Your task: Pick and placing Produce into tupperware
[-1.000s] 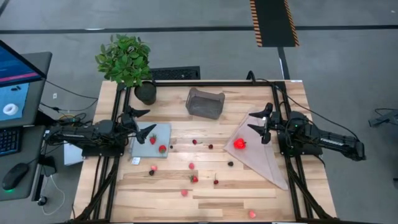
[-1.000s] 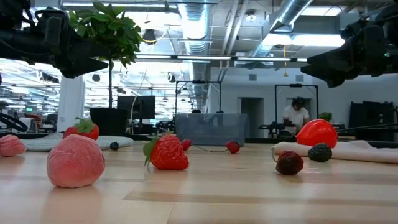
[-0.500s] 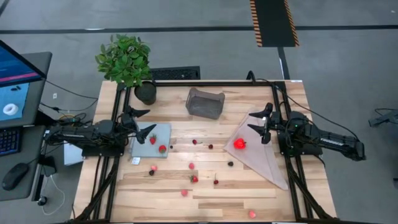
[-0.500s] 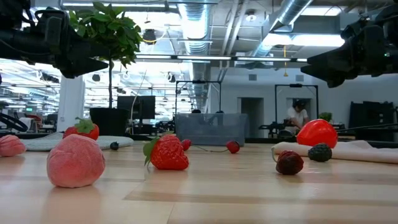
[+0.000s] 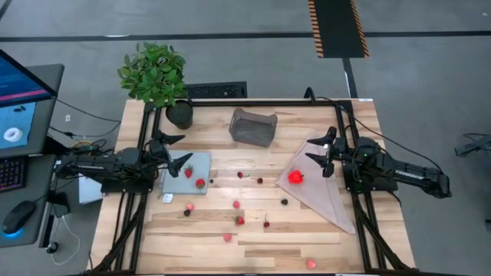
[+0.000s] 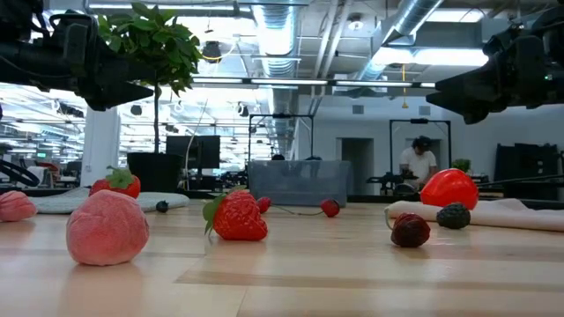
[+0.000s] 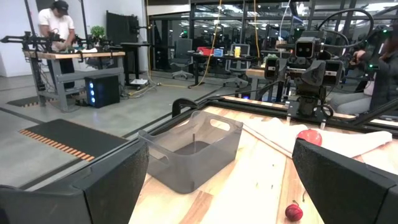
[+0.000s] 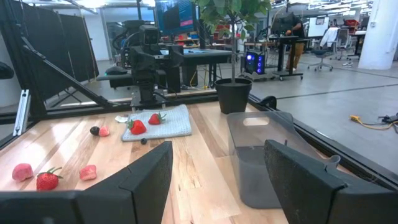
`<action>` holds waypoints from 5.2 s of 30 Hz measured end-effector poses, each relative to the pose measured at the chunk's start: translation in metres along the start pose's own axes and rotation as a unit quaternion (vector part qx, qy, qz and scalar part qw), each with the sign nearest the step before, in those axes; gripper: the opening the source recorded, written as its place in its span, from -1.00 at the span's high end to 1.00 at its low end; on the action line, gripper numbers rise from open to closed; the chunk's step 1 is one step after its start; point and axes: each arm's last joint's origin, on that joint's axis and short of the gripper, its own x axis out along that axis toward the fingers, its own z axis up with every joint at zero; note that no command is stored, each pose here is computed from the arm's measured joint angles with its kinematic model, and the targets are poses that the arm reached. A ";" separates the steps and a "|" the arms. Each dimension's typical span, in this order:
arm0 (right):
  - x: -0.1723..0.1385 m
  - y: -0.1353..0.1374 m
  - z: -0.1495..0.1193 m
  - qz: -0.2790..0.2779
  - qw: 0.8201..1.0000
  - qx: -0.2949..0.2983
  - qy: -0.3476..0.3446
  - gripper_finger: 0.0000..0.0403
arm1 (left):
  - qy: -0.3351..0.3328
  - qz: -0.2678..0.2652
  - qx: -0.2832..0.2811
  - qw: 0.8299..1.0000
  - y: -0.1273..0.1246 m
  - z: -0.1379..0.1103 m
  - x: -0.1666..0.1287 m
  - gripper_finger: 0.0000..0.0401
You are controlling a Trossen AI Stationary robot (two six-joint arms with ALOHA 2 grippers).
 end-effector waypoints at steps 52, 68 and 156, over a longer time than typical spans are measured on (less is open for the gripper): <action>-0.001 0.001 0.013 0.013 0.980 0.187 -0.068 -0.37 | 0.000 0.000 0.000 1.000 0.000 0.000 0.000 -0.92; -0.008 0.026 0.035 0.146 0.958 0.188 -0.162 -0.37 | 0.000 0.000 0.000 1.000 0.000 0.000 0.000 -0.92; 0.212 0.102 -0.055 0.071 0.913 0.090 0.391 0.02 | 0.000 0.000 0.000 1.000 0.000 0.000 0.000 -0.92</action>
